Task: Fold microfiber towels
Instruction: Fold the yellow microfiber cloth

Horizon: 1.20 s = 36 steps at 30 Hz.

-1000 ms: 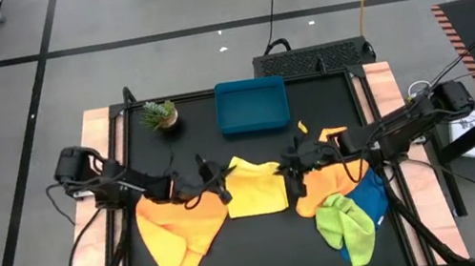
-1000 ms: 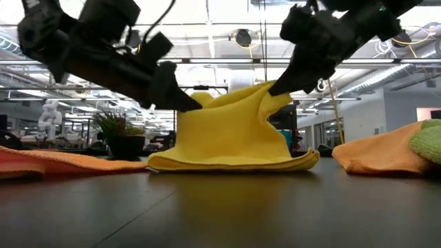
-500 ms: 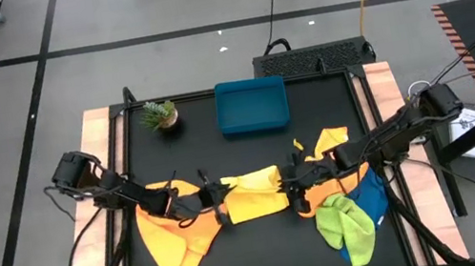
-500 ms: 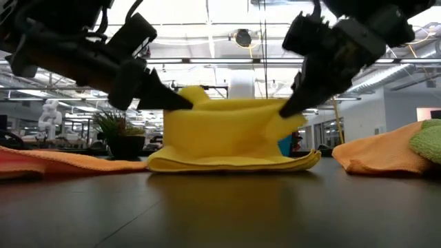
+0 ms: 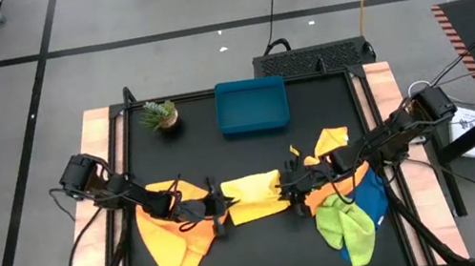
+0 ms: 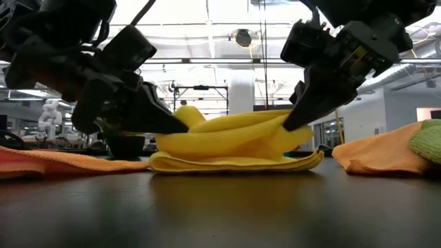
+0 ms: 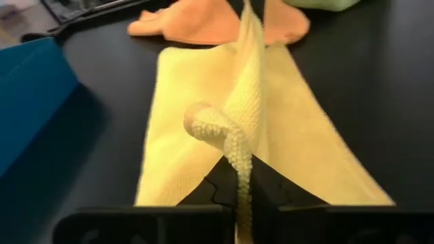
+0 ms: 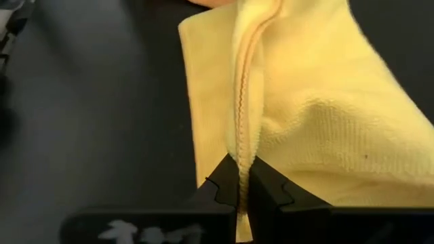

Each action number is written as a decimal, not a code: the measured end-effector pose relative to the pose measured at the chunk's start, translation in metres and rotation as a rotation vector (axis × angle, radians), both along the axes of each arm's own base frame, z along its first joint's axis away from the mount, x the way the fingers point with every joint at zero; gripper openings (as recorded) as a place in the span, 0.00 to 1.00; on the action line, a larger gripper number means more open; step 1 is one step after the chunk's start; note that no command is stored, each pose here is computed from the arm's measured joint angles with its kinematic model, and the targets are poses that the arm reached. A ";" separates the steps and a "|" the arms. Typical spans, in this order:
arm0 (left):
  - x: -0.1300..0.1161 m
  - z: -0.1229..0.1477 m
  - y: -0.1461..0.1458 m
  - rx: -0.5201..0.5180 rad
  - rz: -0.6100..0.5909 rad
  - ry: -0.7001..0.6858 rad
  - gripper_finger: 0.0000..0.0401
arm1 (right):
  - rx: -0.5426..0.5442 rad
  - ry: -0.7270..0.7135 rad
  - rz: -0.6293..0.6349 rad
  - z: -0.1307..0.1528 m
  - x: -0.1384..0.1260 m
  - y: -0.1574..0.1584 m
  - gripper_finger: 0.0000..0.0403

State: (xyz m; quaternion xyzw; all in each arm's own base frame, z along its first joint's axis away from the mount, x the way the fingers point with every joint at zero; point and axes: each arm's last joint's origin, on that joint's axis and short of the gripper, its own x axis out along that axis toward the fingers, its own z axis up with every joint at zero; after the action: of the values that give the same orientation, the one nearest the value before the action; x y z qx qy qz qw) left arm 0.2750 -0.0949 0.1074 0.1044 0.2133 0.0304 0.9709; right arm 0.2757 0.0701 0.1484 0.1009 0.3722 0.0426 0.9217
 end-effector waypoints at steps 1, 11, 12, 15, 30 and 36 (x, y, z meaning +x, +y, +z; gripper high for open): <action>0.000 0.000 0.000 -0.006 -0.012 0.002 0.07 | 0.008 0.002 0.010 0.000 0.000 0.001 0.01; -0.001 -0.002 -0.003 -0.053 -0.114 0.034 0.25 | 0.020 0.000 0.071 0.000 -0.003 0.012 0.12; -0.001 -0.002 -0.003 -0.052 -0.113 0.038 0.27 | 0.021 0.000 0.076 0.000 -0.003 0.013 0.15; -0.001 -0.003 -0.003 -0.047 -0.105 0.042 0.31 | 0.021 0.000 0.088 0.000 -0.004 0.016 0.23; -0.008 0.042 0.001 -0.016 -0.086 -0.068 0.37 | -0.065 -0.019 -0.067 0.000 0.002 -0.010 0.38; -0.011 0.051 0.002 -0.012 -0.080 -0.087 0.36 | -0.063 -0.042 -0.132 0.002 0.008 -0.028 0.37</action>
State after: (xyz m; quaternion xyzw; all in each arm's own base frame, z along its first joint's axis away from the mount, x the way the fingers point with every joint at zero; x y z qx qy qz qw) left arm 0.2644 -0.0925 0.1581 0.1056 0.1668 -0.0051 0.9803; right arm 0.2832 0.0417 0.1506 0.0951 0.3465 -0.0279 0.9328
